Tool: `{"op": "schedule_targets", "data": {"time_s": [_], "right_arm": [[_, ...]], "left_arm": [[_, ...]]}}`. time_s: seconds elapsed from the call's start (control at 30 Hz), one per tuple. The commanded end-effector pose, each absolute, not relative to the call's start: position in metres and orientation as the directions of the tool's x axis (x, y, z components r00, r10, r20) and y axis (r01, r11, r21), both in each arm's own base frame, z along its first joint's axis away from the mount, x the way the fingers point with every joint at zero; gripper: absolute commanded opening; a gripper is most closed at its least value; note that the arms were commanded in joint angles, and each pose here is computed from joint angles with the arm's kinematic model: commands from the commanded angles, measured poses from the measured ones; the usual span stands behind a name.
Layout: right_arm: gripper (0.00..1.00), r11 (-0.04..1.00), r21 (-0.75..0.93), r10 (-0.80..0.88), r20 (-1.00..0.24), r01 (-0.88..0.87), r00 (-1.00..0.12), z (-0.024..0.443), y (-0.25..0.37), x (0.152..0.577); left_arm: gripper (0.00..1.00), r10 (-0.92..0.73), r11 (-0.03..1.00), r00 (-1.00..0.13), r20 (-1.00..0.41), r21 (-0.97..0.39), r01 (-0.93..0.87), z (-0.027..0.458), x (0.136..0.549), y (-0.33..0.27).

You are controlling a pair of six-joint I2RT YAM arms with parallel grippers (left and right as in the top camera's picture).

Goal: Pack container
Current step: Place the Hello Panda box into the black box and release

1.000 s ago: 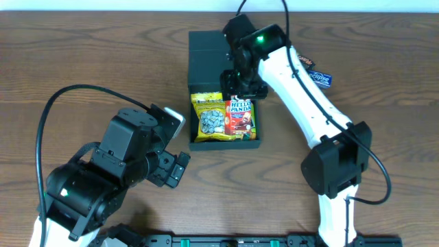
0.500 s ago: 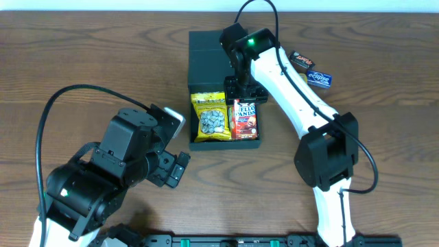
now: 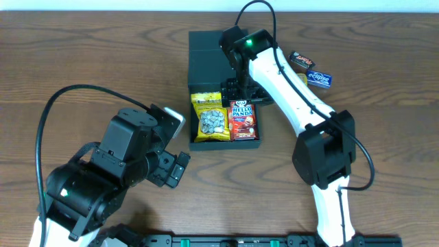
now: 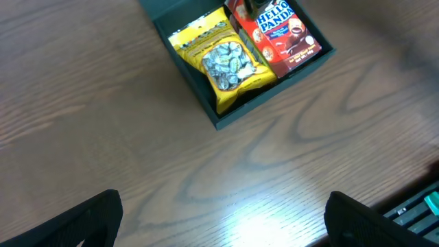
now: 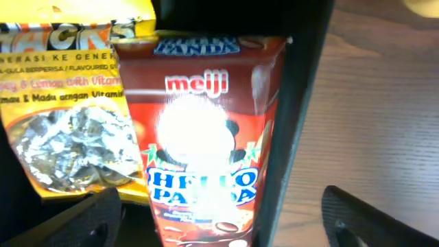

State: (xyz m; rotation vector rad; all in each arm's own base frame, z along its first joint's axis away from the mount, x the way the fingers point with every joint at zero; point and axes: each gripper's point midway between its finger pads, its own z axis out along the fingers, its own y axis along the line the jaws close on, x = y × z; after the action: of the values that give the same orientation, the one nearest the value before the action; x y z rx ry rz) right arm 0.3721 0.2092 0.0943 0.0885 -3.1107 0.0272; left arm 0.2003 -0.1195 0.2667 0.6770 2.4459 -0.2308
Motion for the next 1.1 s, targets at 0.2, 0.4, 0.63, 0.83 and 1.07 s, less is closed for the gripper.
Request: {"op": "schedule_targets", "data": {"time_s": [0.2,0.4,0.63,0.83,1.07], "right_arm": [[0.89,0.998,-0.052,-0.029,-0.016,-0.028,-0.999,0.1,0.202,0.383],[0.38,0.999,0.017,-0.043,-0.146,-0.046,-0.988,0.142,0.222,0.4],[0.02,0.988,0.066,-0.123,-0.187,-0.137,-0.975,0.133,0.256,0.4],[0.02,0.984,0.054,-0.157,-0.165,-0.168,-0.974,0.109,0.266,0.393],[0.02,0.986,0.034,-0.155,-0.139,-0.161,-0.978,0.082,0.259,0.39]], "left_arm": [[0.95,0.405,0.86,-0.7,-0.589,-0.017,0.511,0.271,0.201,-0.119],[0.95,0.405,0.86,-0.7,-0.588,-0.017,0.511,0.271,0.201,-0.119],[0.95,0.405,0.86,-0.7,-0.588,-0.017,0.511,0.271,0.201,-0.119],[0.95,0.405,0.86,-0.7,-0.589,-0.017,0.511,0.271,0.201,-0.119],[0.95,0.405,0.86,-0.7,-0.588,-0.017,0.511,0.271,0.201,-0.119]]}}
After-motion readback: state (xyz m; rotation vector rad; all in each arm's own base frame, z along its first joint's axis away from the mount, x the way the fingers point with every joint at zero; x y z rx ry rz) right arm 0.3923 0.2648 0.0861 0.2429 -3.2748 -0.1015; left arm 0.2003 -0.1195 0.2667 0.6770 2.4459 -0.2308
